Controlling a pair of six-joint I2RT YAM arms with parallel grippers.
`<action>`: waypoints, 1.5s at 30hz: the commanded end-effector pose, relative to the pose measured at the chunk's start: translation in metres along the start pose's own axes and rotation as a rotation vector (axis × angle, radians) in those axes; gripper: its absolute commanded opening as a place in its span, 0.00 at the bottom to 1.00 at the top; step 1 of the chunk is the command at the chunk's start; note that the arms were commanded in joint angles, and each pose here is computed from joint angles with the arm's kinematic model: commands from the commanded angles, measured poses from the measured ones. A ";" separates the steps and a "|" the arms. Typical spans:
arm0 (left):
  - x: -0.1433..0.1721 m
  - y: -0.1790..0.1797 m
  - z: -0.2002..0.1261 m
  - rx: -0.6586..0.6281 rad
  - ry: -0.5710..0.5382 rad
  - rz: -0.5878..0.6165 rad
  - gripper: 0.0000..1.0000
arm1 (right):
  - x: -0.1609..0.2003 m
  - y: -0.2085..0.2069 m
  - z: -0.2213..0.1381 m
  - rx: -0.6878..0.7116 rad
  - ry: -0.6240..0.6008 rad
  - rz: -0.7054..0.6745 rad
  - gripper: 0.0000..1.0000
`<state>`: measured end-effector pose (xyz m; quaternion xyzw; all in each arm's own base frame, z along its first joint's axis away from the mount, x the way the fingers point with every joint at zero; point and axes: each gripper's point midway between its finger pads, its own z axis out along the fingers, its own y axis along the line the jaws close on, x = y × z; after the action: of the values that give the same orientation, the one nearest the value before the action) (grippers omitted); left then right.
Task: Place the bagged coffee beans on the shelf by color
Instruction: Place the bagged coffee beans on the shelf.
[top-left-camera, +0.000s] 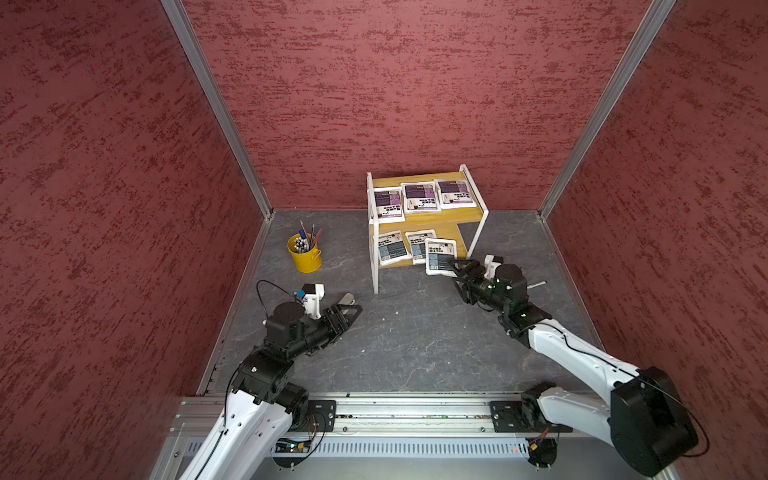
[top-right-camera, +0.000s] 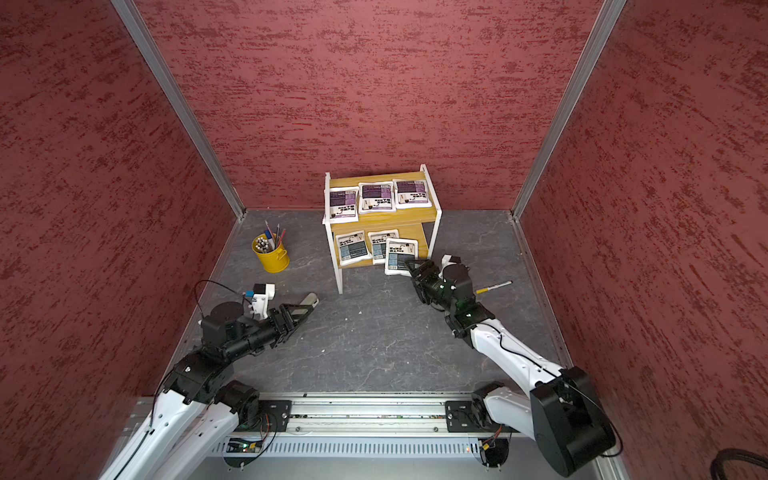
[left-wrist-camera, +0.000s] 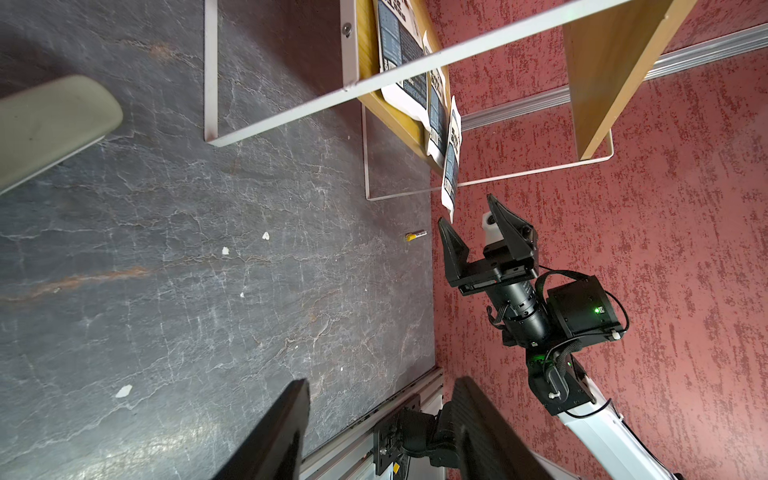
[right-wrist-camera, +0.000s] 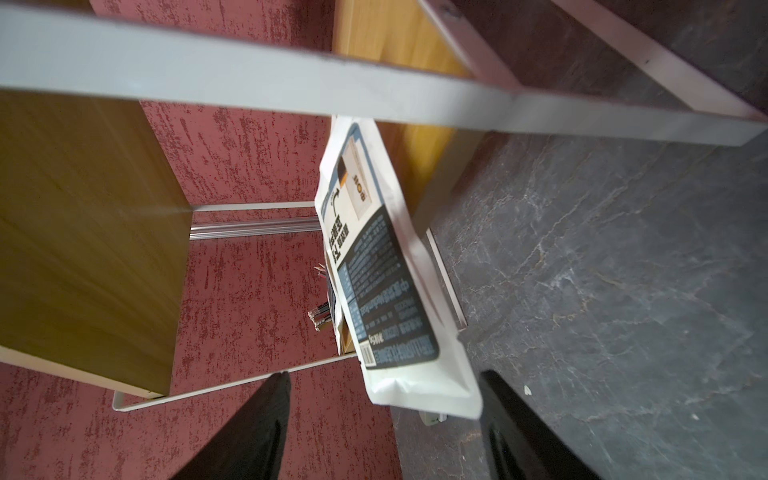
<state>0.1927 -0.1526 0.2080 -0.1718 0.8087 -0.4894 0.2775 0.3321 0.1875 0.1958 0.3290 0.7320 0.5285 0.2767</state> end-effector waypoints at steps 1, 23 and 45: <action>0.001 0.004 0.001 -0.006 0.004 0.012 0.59 | 0.001 0.005 -0.003 -0.040 -0.027 0.025 0.74; 0.004 0.013 -0.006 -0.038 0.006 0.021 0.59 | 0.014 0.017 0.027 -0.143 -0.050 0.048 0.48; 0.008 0.023 -0.004 -0.058 0.022 0.019 0.59 | 0.011 0.045 0.017 -0.170 -0.036 -0.025 0.10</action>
<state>0.1840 -0.1449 0.1877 -0.1759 0.8269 -0.4665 0.2601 0.3427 0.2174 0.2105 0.3240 0.6903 0.5707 0.3047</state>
